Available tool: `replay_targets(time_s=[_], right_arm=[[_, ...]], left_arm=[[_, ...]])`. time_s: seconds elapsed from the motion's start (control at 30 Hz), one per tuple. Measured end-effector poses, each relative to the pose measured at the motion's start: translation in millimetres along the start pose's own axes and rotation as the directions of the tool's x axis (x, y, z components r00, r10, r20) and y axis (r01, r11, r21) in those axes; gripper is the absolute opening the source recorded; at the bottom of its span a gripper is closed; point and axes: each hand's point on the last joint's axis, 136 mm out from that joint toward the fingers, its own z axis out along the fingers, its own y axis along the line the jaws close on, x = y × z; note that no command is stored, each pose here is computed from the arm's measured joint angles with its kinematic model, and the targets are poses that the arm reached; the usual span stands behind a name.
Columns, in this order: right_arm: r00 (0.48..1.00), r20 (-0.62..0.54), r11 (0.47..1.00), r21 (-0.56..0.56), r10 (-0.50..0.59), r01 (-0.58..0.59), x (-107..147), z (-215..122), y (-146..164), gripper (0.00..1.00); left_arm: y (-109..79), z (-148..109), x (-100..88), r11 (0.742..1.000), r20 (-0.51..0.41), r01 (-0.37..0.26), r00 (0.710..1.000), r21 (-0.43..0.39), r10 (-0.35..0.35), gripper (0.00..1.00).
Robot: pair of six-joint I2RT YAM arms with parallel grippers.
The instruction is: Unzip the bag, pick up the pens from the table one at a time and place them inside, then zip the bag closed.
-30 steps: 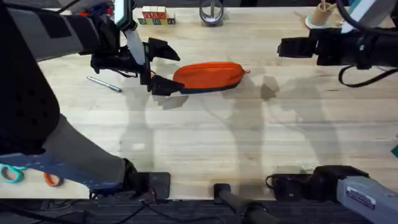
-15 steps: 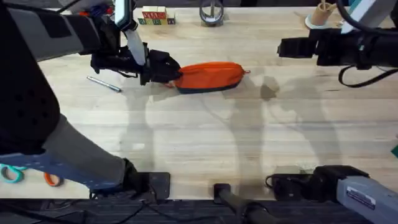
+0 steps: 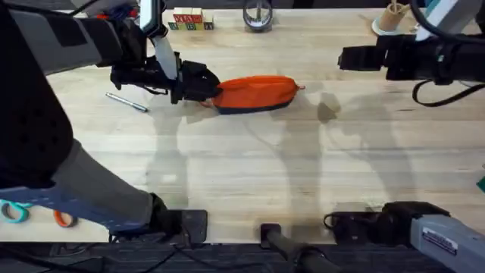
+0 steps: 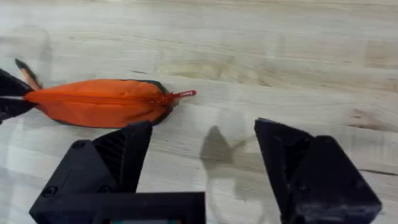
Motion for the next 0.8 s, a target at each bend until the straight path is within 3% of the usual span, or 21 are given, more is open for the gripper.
replay_targets(time_s=[0.4, 0.57, 0.8], right_arm=[[1.000, -0.009, 1.000, 0.011, 0.002, -0.002, 2, 0, -2, 0.998], [0.999, 0.040, 1.000, 0.022, -0.014, 0.013, -10, 0, -4, 0.997], [0.978, 0.030, 0.979, 0.010, -0.205, 0.205, -8, 0, -1, 0.997]], left_arm=[[0.0, 0, 0.0, 1.000, 0.000, 0.000, 1.000, 0.000, 0.000, 0.042], [0.0, 0, -0.1, 1.000, 0.000, -0.001, 1.000, 0.000, 0.001, 0.042], [0.0, 0, 0.0, 1.000, 0.000, 0.000, 1.000, 0.000, 0.000, 0.042]])
